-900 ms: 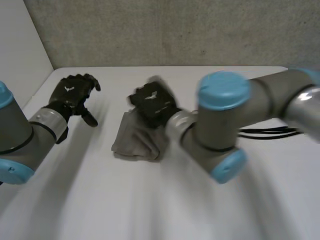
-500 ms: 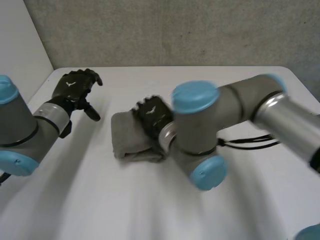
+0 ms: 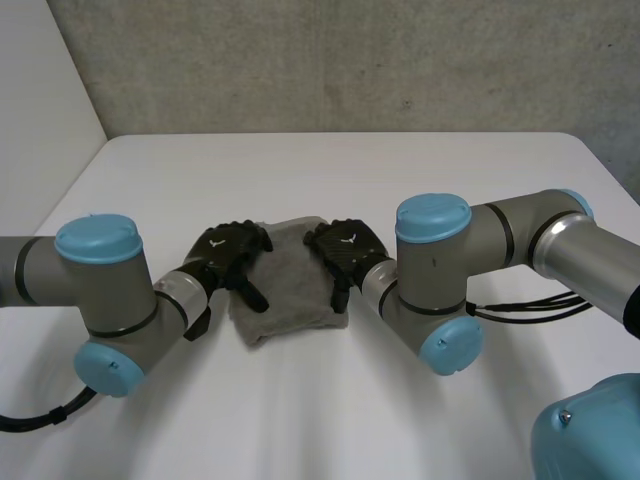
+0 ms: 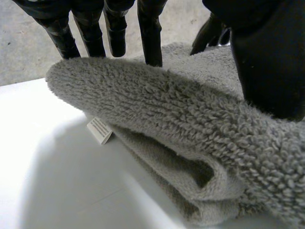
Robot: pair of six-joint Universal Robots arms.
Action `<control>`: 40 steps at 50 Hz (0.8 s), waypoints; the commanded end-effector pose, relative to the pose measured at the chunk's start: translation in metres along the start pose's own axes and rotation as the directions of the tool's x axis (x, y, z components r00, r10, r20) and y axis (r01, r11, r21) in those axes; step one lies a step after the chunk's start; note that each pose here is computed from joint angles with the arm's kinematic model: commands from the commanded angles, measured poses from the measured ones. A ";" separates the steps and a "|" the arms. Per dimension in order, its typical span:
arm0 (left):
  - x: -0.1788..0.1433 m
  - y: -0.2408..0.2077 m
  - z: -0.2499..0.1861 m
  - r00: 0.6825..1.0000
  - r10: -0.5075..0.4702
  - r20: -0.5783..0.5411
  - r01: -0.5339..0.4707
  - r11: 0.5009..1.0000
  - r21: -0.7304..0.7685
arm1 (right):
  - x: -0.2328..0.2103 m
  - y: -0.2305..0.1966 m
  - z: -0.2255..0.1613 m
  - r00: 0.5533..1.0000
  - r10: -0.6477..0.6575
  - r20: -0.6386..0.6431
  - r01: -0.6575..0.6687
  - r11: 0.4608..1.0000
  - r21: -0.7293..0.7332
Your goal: Fold the towel.
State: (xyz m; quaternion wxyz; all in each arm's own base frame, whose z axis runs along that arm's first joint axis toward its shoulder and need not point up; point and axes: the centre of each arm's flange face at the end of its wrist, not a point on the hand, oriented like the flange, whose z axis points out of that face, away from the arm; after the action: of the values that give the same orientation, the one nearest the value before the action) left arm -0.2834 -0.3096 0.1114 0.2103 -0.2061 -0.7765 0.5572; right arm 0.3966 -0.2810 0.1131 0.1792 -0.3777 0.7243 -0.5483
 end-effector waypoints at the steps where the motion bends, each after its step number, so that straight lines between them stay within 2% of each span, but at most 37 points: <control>1: -0.004 -0.026 -0.007 1.000 0.007 0.014 -0.007 0.999 0.045 | 0.004 -0.020 -0.013 0.999 0.051 -0.006 -0.051 0.999 0.000; 5: -0.001 -0.051 -0.014 1.000 0.022 0.013 -0.023 0.994 0.104 | 0.010 -0.046 -0.027 0.997 0.081 -0.018 -0.080 0.996 0.039; 10: 0.007 -0.109 -0.037 0.998 0.053 0.013 -0.055 0.966 0.252 | 0.047 -0.089 -0.062 0.971 0.227 -0.072 -0.216 0.967 0.134; 20: 0.020 -0.177 -0.077 0.996 0.084 0.014 -0.083 0.920 0.382 | 0.096 -0.144 -0.116 0.939 0.279 -0.199 -0.221 0.937 0.270; 27: 0.019 -0.184 -0.093 0.997 0.048 0.057 -0.063 0.944 0.324 | 0.119 -0.177 -0.149 0.894 0.301 -0.331 -0.169 0.912 0.375; 29: 0.013 -0.182 -0.095 0.994 0.020 0.105 -0.050 0.955 0.292 | 0.124 -0.184 -0.157 0.876 0.304 -0.375 -0.146 0.907 0.395; 34: 0.007 -0.185 -0.098 0.985 -0.015 0.174 -0.037 0.955 0.293 | 0.127 -0.189 -0.163 0.867 0.275 -0.415 -0.103 0.915 0.390; 40: 0.005 -0.186 -0.099 0.979 -0.028 0.202 -0.033 0.955 0.294 | 0.126 -0.186 -0.164 0.861 0.259 -0.438 -0.096 0.928 0.360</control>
State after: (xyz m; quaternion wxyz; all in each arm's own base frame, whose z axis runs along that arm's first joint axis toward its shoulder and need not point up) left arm -0.2510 -0.2829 0.3168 0.1685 -0.1307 -0.6992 0.6824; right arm 0.2700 -0.2885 0.3639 0.1214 -0.1212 0.6695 -0.7227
